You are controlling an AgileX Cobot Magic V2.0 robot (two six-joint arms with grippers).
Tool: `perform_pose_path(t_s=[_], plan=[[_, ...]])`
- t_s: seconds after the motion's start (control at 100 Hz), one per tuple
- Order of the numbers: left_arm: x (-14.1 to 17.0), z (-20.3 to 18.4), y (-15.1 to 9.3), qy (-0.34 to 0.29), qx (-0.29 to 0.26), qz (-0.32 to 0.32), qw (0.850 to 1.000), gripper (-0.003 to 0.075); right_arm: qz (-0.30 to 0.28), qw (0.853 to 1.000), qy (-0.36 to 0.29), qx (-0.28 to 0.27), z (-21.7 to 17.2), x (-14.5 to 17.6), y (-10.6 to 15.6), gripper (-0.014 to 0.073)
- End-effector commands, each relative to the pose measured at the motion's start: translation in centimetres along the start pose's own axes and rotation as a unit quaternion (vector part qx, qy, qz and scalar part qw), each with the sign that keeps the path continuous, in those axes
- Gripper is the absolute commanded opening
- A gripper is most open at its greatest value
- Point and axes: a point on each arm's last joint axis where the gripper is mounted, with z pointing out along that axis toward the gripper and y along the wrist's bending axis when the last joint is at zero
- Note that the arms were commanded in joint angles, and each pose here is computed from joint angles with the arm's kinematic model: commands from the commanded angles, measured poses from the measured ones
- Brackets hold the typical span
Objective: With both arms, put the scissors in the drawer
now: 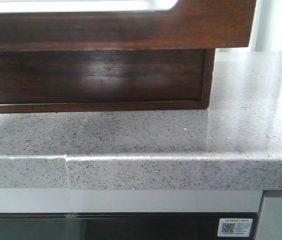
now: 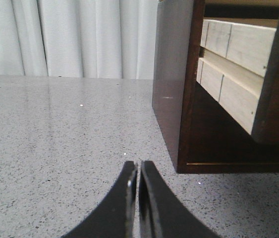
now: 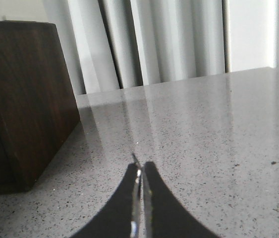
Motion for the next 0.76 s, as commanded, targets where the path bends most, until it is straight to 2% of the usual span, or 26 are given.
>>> perform_pose_path(t_s=[0.0, 0.12, 0.75], plan=[[0.29, -0.14, 0.0, -0.039, 0.002, -0.006, 0.999, -0.002, -0.018, 0.999, -0.028, 0.0, -0.01, -0.09, -0.01, -0.0069], [0.29, -0.14, 0.0, -0.039, 0.002, -0.006, 0.999, -0.002, -0.054, 0.998, -0.038, 0.0, -0.26, -0.14, 0.0, -0.0069], [0.29, -0.14, 0.0, -0.039, 0.002, -0.006, 0.999, -0.002, -0.056, 0.998, -0.036, 0.0, -0.26, -0.12, -0.01, -0.0069]])
